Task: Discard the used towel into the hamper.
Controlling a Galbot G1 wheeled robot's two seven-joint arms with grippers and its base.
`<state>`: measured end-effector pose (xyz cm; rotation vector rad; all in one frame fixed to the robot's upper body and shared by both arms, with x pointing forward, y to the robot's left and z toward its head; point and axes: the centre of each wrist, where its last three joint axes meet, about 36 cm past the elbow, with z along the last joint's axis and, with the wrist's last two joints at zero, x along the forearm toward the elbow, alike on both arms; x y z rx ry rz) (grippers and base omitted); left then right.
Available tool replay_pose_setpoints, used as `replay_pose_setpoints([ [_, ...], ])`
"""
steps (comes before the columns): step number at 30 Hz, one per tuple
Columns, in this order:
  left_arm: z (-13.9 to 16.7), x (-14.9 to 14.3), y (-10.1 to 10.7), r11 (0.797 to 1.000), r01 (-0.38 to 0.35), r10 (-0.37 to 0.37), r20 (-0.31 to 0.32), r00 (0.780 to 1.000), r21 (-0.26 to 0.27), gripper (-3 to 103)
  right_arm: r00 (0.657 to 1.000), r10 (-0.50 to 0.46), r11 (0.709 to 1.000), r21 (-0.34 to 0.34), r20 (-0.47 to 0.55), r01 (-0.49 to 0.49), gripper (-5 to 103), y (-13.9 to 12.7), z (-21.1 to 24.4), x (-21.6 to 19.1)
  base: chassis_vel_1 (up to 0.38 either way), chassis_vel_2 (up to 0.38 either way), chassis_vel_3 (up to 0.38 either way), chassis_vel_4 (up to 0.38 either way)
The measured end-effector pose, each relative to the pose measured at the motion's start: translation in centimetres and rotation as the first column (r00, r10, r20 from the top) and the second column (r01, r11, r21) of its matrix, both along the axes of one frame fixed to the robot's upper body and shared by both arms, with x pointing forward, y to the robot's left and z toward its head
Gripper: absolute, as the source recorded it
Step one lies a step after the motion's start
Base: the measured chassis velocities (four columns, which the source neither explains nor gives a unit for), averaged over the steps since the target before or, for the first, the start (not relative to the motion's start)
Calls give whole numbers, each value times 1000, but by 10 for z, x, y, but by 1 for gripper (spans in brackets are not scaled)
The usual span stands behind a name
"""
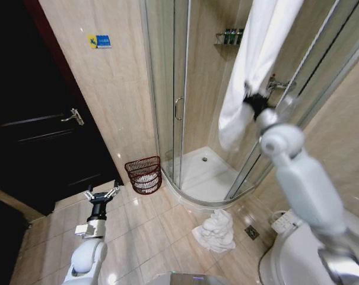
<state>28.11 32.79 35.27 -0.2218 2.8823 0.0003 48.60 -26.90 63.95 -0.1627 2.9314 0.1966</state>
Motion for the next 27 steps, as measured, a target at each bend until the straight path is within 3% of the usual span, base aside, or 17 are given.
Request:
replay_pose_setpoints([
  [6, 3, -1, 0, 1000, 4, -4, 3, 1000, 6, 100, 995, -45, 996, 78, -86, 52, 3, -6, -49, -33, 0, 0, 0, 0],
  [27, -2, -1, -28, 997, 76, -76, -7, 997, 9, 100, 976, -98, 991, 69, -194, 114, 3, 6, -148, -123, 0, 0, 0, 0],
])
